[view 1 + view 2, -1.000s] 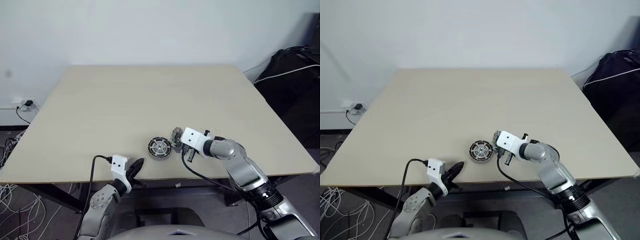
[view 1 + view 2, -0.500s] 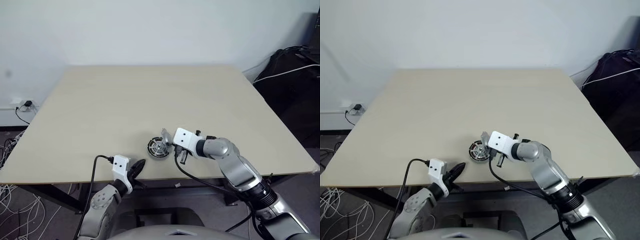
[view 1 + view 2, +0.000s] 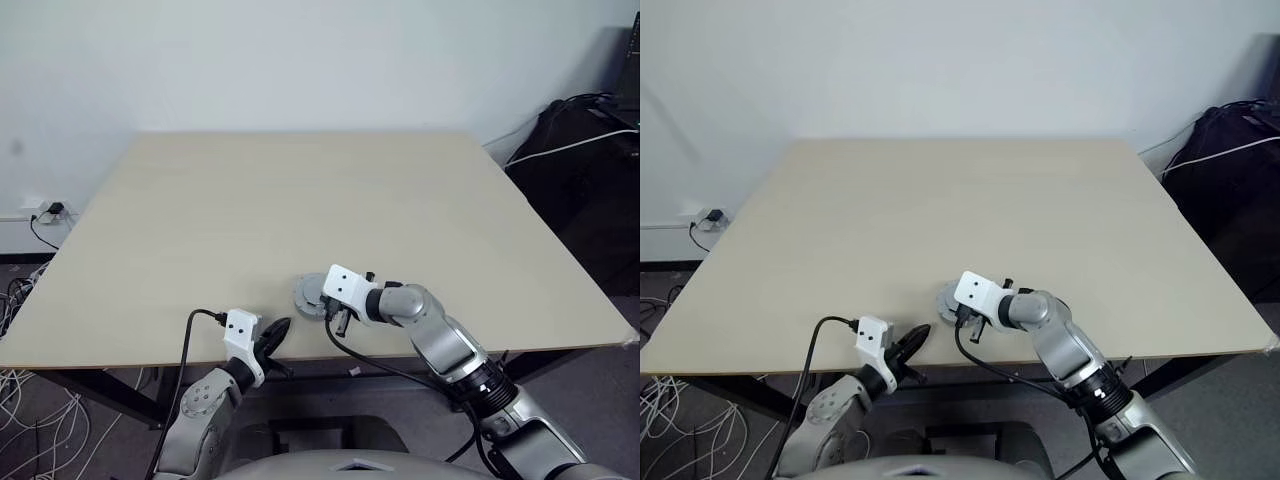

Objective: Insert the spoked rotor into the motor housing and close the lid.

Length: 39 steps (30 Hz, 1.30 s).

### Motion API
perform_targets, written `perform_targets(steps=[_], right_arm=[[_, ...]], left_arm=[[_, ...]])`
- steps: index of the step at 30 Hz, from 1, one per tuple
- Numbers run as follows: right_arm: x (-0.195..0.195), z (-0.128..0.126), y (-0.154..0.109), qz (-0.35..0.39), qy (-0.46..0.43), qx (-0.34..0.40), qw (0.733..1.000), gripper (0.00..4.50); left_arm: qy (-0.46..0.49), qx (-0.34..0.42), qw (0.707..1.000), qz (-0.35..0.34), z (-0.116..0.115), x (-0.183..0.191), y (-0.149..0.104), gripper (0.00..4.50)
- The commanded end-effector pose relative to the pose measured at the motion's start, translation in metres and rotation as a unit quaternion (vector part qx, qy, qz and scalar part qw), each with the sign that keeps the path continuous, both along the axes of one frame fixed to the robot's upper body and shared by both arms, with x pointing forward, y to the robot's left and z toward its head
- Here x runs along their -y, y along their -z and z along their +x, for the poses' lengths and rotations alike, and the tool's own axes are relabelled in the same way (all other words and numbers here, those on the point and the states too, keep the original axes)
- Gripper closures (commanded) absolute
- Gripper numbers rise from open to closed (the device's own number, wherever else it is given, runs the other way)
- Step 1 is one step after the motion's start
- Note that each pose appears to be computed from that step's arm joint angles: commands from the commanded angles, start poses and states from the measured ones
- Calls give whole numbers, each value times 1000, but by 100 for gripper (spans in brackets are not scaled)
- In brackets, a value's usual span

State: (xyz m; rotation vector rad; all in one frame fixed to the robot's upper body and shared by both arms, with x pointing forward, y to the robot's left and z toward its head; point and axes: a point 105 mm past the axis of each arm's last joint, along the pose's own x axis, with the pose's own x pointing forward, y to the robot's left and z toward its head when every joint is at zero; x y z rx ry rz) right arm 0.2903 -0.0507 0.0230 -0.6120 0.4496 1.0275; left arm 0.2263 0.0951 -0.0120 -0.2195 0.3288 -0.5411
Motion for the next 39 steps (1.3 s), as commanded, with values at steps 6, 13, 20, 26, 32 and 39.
perform_targets(steps=[6, 13, 20, 26, 32, 39], right_arm=[[-14, 2, -31, 133, 21, 14, 991, 444], [-13, 3, -44, 173, 37, 29, 984, 265], [-16, 6, -37, 181, 42, 11, 982, 34], [-18, 8, -19, 156, 30, -15, 987, 2], [-16, 18, -11, 147, 34, -21, 988, 2], [-8, 33, -12, 155, 56, -16, 986, 2]], left_arm=[[0, 31, 999, -9, 6, 3, -16, 450], [6, 29, 1000, -9, 5, 5, -16, 450], [9, 29, 1000, -8, 5, 5, -17, 450], [6, 29, 1000, -8, 6, 4, -17, 450], [3, 30, 1000, -7, 6, 2, -17, 450], [1, 30, 1000, -7, 7, 2, -16, 450]])
